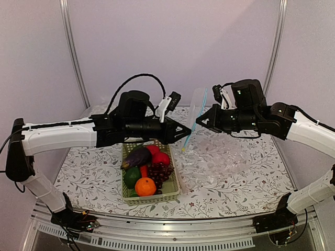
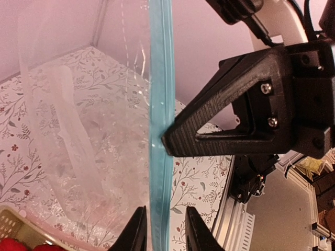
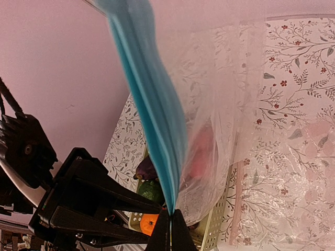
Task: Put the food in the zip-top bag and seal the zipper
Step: Open the zipper food storage bag.
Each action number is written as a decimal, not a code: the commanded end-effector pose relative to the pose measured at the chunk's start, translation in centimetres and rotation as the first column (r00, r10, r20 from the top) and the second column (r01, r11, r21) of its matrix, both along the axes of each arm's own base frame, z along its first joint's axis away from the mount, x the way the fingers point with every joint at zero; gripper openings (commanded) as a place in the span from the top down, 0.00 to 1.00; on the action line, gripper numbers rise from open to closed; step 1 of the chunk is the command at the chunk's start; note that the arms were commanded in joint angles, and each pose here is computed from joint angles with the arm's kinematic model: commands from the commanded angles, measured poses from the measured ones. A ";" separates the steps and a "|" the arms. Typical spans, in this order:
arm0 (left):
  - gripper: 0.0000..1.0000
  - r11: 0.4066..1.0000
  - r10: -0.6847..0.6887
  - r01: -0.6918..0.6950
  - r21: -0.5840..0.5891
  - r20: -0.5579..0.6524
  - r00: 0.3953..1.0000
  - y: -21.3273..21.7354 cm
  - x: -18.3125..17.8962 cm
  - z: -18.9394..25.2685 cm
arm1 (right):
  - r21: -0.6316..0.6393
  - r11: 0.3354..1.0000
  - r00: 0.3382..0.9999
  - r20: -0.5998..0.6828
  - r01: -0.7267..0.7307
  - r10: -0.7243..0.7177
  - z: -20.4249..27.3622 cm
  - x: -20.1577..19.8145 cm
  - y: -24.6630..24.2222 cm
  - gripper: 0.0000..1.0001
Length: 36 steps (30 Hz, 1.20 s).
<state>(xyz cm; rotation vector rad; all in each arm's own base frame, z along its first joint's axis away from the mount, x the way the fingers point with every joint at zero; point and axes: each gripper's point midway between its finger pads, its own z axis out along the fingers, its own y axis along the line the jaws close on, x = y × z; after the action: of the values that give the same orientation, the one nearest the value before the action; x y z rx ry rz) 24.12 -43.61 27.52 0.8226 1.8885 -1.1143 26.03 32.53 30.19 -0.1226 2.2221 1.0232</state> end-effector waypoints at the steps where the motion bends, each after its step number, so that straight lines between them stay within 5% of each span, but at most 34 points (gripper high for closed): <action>1: 0.75 1.000 -0.012 0.012 0.000 -0.001 1.000 0.2 0.1 -0.2 | -0.001 1.000 1.000 0.014 -0.014 0.014 0.5 -0.3 0.1 1.00; 36: 0.89 0.993 0.030 -0.031 0.118 0.008 1.000 -0.6 1.0 -2.6 | 0.009 1.000 1.000 0.006 -0.025 0.025 0.6 -0.6 0.3 1.00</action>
<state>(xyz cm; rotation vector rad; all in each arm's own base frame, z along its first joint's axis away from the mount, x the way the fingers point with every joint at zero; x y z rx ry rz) 24.59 -43.78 25.02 0.8499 1.9669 -1.0494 25.88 32.64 30.19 -0.1300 2.2253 1.0327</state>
